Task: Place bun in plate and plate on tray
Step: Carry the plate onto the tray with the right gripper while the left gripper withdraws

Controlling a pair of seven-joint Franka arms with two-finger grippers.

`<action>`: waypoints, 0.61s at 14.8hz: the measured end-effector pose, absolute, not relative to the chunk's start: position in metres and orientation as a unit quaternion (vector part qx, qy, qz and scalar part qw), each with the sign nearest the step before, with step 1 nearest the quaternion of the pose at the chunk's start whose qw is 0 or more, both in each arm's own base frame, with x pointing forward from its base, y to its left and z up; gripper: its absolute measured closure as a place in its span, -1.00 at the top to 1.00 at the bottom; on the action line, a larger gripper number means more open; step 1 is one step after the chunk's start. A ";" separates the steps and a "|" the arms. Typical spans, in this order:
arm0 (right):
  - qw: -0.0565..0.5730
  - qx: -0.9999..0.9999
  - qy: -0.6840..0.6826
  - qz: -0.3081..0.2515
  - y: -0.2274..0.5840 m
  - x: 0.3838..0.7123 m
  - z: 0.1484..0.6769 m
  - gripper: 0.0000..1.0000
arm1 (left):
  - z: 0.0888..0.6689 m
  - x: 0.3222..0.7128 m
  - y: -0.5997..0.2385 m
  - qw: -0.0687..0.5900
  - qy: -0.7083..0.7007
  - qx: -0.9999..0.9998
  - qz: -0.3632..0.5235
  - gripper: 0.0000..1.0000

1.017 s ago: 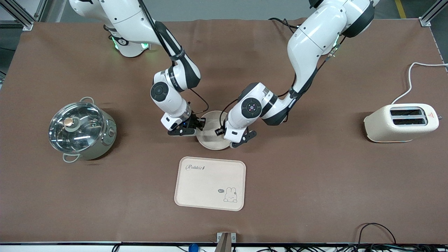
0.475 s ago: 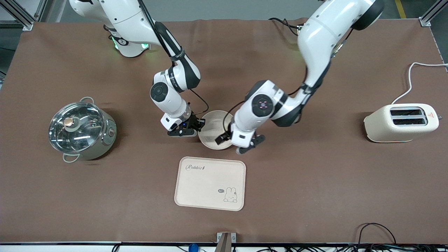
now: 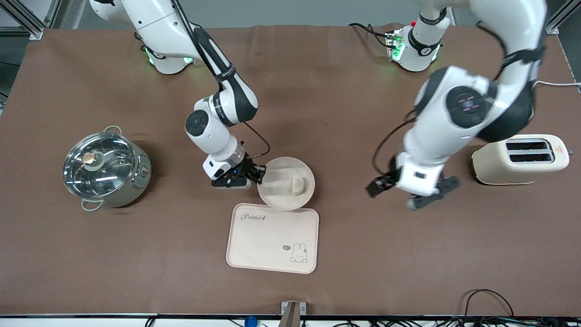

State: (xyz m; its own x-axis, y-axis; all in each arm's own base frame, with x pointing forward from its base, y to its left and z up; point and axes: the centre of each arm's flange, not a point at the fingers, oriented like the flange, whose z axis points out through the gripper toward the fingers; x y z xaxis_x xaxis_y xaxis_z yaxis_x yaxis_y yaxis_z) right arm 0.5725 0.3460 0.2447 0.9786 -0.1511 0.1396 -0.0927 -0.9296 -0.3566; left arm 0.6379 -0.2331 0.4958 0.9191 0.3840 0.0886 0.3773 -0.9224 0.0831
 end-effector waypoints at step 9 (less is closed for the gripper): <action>0.192 -0.967 0.149 -0.071 0.301 0.697 0.197 -0.91 | 0.629 0.581 -0.075 -0.051 0.012 0.998 0.032 1.00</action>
State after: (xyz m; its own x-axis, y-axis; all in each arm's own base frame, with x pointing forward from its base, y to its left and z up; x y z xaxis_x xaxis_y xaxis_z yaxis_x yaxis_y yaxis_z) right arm 0.6970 0.3009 0.1969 0.9455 -0.3159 0.0794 -0.2616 -0.8817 -0.3927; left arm 0.5810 -0.0748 0.6289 0.9977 0.0201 0.0646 0.0266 -0.9945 -0.1015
